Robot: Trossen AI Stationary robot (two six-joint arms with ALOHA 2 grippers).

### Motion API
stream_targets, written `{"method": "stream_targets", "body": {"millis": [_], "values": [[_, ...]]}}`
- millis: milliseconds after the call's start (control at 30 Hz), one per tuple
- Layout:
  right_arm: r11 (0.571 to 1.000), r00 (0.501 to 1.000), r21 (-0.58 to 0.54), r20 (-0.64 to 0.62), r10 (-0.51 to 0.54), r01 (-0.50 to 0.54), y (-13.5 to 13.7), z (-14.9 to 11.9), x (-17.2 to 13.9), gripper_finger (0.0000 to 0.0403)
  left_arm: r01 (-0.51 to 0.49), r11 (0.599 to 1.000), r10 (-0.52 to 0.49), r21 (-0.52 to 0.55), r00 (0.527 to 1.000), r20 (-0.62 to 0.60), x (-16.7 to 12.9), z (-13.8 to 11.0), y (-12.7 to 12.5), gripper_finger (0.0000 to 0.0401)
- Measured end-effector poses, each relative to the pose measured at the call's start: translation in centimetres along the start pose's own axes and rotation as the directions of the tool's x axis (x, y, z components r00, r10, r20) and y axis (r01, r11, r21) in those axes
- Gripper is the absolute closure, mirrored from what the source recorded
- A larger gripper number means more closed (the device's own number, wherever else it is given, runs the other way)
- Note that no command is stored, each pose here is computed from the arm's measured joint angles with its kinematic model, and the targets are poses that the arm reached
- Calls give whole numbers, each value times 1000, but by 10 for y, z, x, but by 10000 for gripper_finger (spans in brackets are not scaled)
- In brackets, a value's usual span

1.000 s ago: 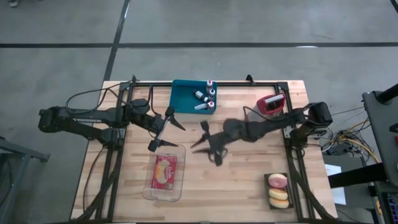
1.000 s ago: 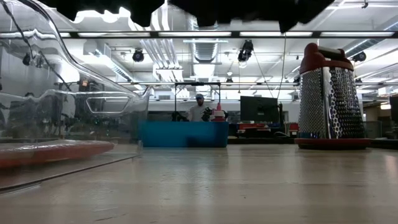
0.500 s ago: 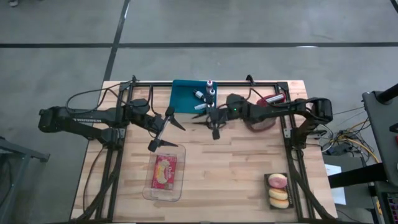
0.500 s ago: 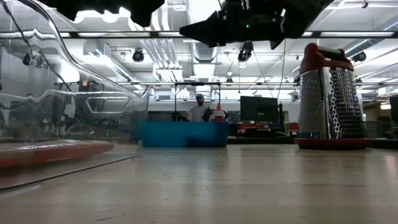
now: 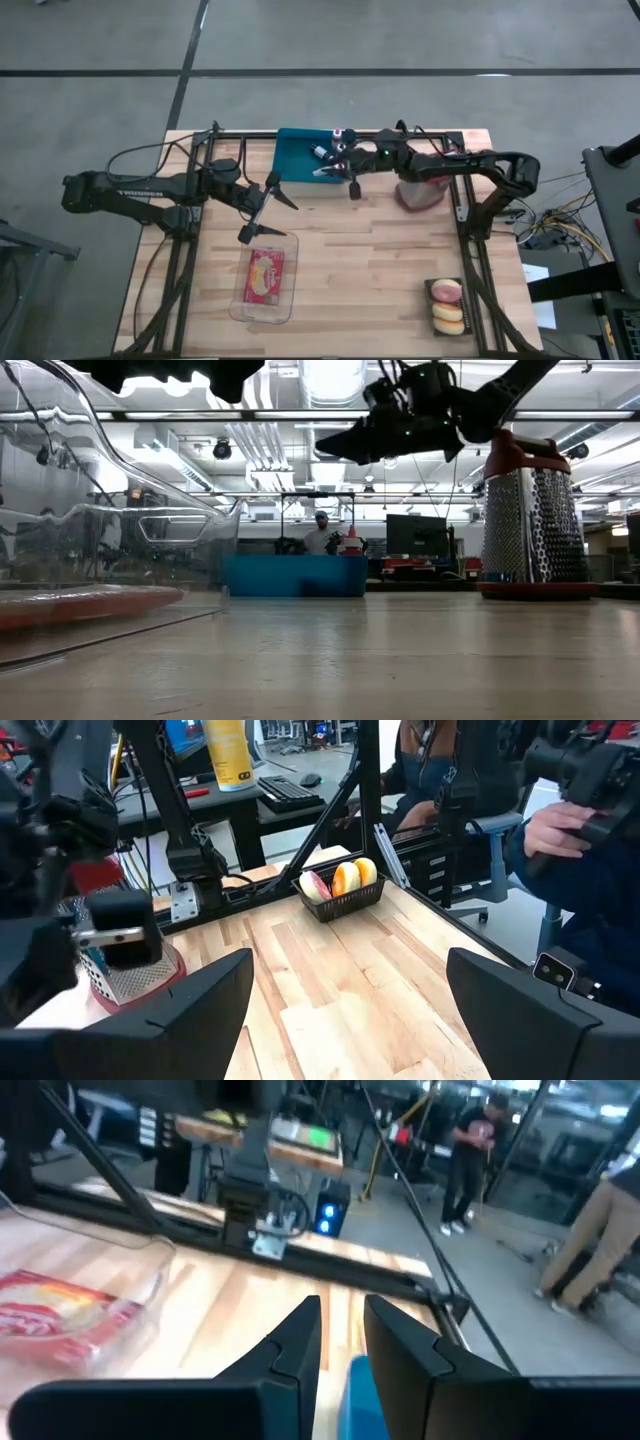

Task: Pick & Place Food Item
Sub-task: Return to home position

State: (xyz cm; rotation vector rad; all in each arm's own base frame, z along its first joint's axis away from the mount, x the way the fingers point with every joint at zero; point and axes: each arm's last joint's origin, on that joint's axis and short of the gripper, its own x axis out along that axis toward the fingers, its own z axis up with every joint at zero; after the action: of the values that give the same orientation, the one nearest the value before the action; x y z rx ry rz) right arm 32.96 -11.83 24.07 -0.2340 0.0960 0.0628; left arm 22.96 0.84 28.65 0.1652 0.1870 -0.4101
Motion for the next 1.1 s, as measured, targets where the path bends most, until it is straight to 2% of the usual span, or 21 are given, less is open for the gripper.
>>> {"method": "stream_targets", "body": {"millis": [233,333,467,600,700,833,1100], "values": [[999,989,-28,142,-29,33,16,-3,-28,329,-1,1000,1,0,1000,0,0,0,0,62],[999,986,-34,163,-31,37,21,-2,-37,324,0,1000,0,0,1000,0,0,0,0,62],[994,976,-22,191,106,-104,34,3,-37,318,0,1000,0,0,1000,0,0,0,0,62],[957,931,-39,223,289,-288,50,8,-32,314,-1,1000,1,0,1000,0,0,0,0,62],[929,905,-37,212,368,-369,67,7,-29,316,0,1000,0,0,1000,0,0,0,0,62],[927,907,-28,198,372,-374,81,-3,-35,323,0,1000,0,0,1000,0,0,0,0,62],[931,886,-8,303,350,-365,97,-31,-68,329,0,1000,0,0,1000,0,0,0,0,62]]}}
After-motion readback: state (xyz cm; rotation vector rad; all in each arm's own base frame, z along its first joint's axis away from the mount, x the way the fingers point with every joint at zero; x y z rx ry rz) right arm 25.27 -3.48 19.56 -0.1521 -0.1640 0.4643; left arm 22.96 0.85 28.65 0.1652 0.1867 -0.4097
